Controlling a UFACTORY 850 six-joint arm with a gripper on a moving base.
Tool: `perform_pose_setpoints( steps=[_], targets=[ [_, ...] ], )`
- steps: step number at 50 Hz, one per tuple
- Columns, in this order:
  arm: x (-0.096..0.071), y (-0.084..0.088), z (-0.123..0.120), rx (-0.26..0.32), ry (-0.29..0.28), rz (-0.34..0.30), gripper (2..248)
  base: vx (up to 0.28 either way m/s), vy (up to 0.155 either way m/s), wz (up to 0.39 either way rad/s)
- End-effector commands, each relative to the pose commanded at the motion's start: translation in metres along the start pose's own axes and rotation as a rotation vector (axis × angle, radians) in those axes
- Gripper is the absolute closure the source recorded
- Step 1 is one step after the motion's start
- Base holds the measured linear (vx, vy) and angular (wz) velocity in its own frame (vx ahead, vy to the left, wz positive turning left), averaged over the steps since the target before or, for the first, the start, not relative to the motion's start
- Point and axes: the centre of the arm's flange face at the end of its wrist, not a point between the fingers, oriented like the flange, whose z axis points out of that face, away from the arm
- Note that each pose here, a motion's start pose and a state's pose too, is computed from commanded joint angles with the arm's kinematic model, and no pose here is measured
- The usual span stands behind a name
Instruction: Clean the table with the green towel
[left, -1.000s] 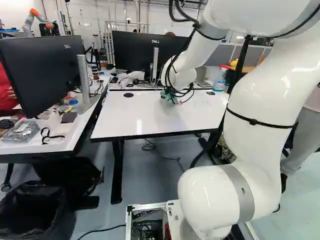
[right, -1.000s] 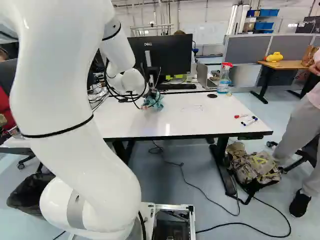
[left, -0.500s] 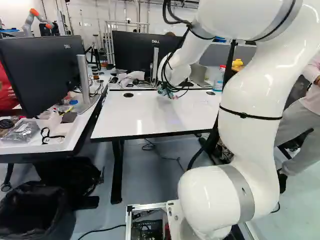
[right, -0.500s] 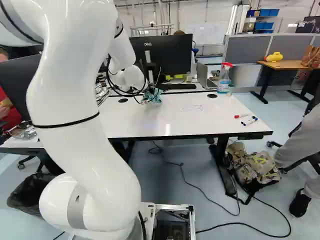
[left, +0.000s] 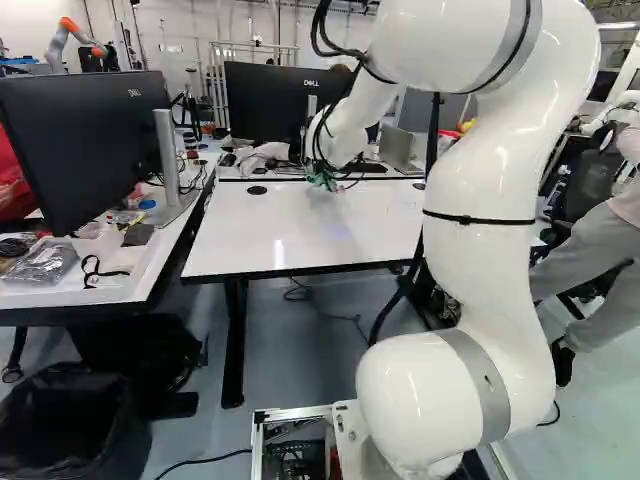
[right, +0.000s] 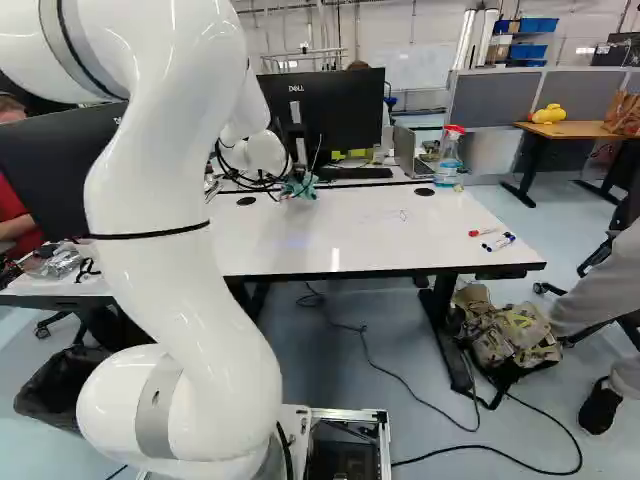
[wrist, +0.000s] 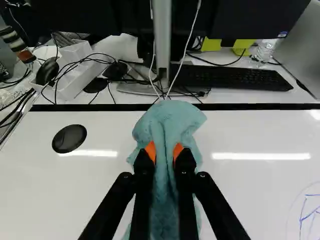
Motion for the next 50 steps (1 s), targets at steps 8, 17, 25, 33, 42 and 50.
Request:
perform_pose_setpoints(
  steps=[8,17,25,33,42,50],
  targets=[
    [0.003,-0.008,0.017,0.011,0.0,-0.007,195,0.0,0.0,0.0],
    [0.003,-0.018,0.038,0.022,-0.005,-0.015,195,0.0,0.0,0.0],
    [0.002,-0.024,0.057,0.029,-0.01,-0.02,195,0.0,0.0,0.0],
    [-0.005,-0.024,0.064,0.029,-0.024,-0.02,195,0.0,0.0,0.0],
    [-0.014,-0.024,0.072,0.029,-0.04,-0.021,195,0.0,0.0,0.0],
    [-0.021,-0.024,0.079,0.029,-0.054,-0.021,195,0.0,0.0,0.0]
  ],
)
